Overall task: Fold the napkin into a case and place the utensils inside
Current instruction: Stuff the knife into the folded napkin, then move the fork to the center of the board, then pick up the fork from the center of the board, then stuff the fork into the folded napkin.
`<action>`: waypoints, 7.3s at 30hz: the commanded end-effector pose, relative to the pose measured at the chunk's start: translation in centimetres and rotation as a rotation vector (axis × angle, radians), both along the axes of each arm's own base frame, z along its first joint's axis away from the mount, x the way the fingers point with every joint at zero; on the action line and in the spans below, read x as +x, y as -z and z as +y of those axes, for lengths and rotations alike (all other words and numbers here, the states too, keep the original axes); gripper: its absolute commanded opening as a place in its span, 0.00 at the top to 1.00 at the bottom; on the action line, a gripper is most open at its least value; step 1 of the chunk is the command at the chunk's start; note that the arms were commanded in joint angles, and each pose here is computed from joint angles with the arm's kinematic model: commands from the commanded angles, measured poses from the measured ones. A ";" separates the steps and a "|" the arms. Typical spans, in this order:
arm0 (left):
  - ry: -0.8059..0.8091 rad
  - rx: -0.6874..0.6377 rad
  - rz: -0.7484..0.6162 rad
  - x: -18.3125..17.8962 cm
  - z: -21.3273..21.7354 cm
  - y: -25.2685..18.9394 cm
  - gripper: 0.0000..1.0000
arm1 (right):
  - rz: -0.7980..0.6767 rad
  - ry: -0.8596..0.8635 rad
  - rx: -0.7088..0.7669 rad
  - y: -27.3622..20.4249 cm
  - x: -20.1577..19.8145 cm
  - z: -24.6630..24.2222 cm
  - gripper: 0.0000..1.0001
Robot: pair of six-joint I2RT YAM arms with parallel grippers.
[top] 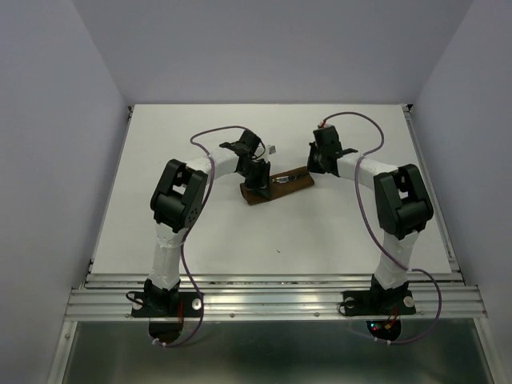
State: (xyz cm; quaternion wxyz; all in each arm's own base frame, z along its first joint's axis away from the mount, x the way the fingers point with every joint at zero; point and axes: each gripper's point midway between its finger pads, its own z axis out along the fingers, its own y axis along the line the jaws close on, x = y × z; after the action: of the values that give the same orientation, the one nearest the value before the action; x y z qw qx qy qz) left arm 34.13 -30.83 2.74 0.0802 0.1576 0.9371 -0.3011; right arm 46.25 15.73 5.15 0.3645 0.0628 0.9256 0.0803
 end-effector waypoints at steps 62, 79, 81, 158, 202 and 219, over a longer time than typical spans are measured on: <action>-0.186 0.071 -0.230 -0.6 6.3 -9.9 0.86 | 0.104 0.033 0.050 -3.6 -4.1 -9.8 0.45; -0.230 0.094 -0.180 -1.1 7.0 -8.0 0.86 | 0.087 -0.385 -0.507 -2.1 -4.6 -15.4 0.39; -0.237 0.093 -0.171 -1.3 7.1 -7.7 0.86 | 0.084 -0.441 -0.526 -1.9 -4.4 -15.2 0.39; -0.458 0.155 -0.176 7.9 11.8 -4.4 0.87 | 0.148 -0.652 -0.489 -0.8 -6.4 -7.6 0.42; -0.421 0.132 -0.107 7.7 11.7 -2.1 0.87 | -0.350 -0.707 -0.603 -9.3 -3.8 -7.0 0.99; -0.408 0.101 -0.064 7.7 10.9 -1.2 0.87 | -0.315 -1.104 -0.660 -6.9 -4.9 1.9 0.99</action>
State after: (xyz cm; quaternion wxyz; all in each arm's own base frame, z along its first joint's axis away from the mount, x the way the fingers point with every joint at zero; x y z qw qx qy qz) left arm 40.84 -19.47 2.54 0.1485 -0.0282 0.9655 -0.2123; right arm 40.03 14.88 9.55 0.3738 -0.5144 0.7713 -0.0265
